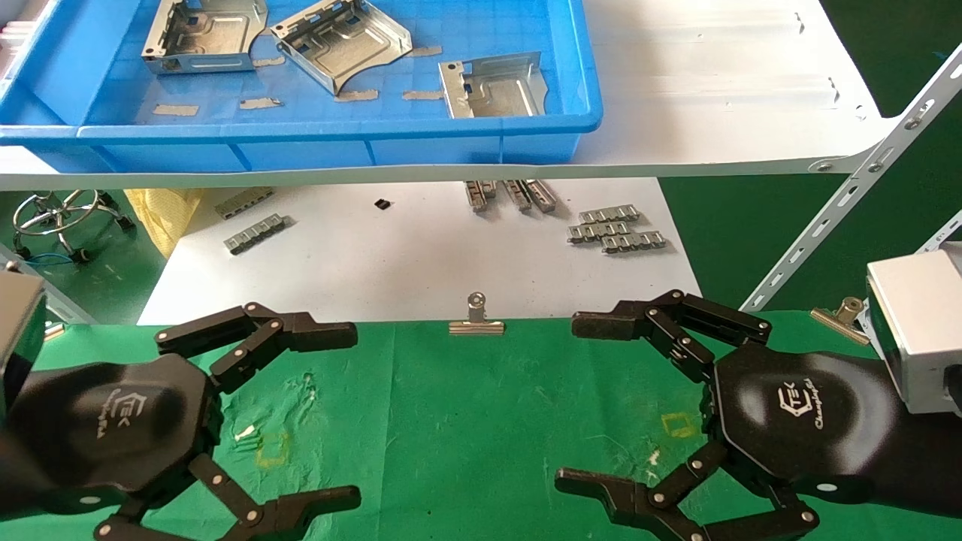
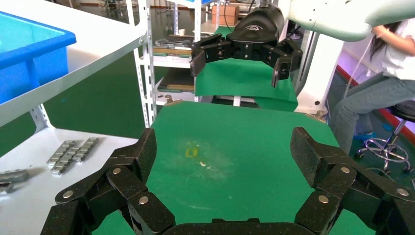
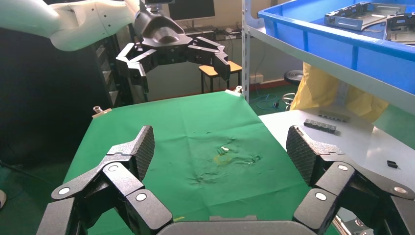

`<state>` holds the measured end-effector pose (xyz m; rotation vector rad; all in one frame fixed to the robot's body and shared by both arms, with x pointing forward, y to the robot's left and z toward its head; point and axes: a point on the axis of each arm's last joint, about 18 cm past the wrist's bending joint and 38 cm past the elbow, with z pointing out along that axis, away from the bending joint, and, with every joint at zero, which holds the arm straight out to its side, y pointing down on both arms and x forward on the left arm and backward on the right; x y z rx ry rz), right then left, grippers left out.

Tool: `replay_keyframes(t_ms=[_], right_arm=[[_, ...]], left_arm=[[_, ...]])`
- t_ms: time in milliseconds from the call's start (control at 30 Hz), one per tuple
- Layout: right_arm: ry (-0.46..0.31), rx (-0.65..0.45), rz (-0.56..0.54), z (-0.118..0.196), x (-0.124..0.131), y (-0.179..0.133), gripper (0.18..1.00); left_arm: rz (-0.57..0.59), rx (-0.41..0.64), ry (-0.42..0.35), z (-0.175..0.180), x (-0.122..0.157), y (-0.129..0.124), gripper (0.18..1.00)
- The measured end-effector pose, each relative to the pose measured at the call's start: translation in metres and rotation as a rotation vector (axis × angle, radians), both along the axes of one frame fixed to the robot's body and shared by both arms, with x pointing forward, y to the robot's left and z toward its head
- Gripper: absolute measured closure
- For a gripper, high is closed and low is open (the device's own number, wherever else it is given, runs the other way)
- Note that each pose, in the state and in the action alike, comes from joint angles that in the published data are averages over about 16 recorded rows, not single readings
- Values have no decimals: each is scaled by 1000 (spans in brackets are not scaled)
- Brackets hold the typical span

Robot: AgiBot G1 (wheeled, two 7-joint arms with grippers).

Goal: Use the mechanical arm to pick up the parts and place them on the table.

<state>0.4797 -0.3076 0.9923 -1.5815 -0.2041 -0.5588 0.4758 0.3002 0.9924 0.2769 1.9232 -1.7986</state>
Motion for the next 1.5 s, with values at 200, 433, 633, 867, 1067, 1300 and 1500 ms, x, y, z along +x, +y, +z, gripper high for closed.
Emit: replay_keyframes(t_ms=[200, 433, 633, 867, 1067, 1300, 1500], right_arm=[[0, 0, 0, 0, 0, 0, 179], [0, 0, 0, 0, 0, 0, 180], [0, 0, 0, 0, 0, 0, 189], [0, 0, 0, 0, 0, 0, 225], [0, 0, 0, 0, 0, 0, 294], [0, 0, 0, 0, 0, 0, 413], [0, 0, 0, 0, 0, 0, 553]], left_arm=[[0, 0, 0, 0, 0, 0, 184], [0, 0, 0, 0, 0, 0, 184], [0, 0, 0, 0, 0, 0, 184], [0, 0, 0, 0, 0, 0, 184], [0, 0, 0, 0, 0, 0, 184], [0, 0, 0, 0, 0, 0, 184], [0, 0, 0, 0, 0, 0, 184]])
